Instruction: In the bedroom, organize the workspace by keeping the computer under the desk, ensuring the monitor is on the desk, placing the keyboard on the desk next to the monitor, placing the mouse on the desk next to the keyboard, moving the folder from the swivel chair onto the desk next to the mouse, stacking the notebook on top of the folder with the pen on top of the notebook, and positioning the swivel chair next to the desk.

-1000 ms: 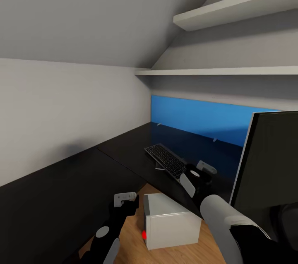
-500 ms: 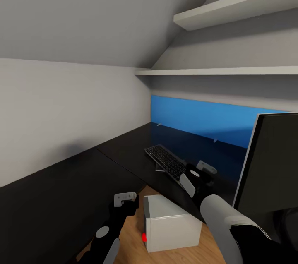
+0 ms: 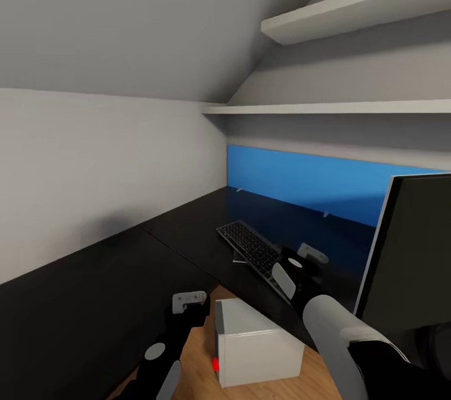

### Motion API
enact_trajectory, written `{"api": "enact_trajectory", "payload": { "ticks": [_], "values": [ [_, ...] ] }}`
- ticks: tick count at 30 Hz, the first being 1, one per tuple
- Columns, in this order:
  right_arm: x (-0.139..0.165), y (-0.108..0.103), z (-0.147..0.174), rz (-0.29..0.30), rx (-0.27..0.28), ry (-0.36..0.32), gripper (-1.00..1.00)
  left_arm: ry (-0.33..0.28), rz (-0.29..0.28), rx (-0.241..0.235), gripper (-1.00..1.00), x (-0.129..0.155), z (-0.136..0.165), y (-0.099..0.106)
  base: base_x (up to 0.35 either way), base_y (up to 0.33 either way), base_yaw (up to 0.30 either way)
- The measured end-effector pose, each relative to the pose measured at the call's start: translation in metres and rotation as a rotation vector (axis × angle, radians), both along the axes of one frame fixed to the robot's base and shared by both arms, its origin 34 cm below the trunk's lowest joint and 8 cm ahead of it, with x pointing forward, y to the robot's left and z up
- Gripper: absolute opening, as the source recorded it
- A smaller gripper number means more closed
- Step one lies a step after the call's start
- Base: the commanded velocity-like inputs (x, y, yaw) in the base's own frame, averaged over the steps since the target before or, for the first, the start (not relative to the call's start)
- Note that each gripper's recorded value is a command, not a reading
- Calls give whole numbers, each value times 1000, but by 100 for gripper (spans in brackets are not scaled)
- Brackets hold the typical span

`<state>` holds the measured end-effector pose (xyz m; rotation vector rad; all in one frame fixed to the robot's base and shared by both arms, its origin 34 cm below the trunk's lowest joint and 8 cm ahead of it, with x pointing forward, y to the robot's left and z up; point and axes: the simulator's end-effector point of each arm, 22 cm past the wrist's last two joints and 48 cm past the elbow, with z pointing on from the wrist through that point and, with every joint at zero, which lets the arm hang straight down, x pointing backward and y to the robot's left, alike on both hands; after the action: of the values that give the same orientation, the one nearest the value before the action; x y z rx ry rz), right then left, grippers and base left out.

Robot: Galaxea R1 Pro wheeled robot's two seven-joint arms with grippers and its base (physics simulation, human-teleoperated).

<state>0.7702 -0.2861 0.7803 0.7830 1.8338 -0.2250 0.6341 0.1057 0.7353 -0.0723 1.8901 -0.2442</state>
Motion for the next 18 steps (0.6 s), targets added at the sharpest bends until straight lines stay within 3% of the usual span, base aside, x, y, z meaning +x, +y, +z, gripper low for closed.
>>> {"api": "enact_trajectory", "payload": {
  "ticks": [18],
  "values": [
    [0,0,-1,-1,2,1,100,0,0,0,100,0,0,0,5,0,0]
  ]
}}
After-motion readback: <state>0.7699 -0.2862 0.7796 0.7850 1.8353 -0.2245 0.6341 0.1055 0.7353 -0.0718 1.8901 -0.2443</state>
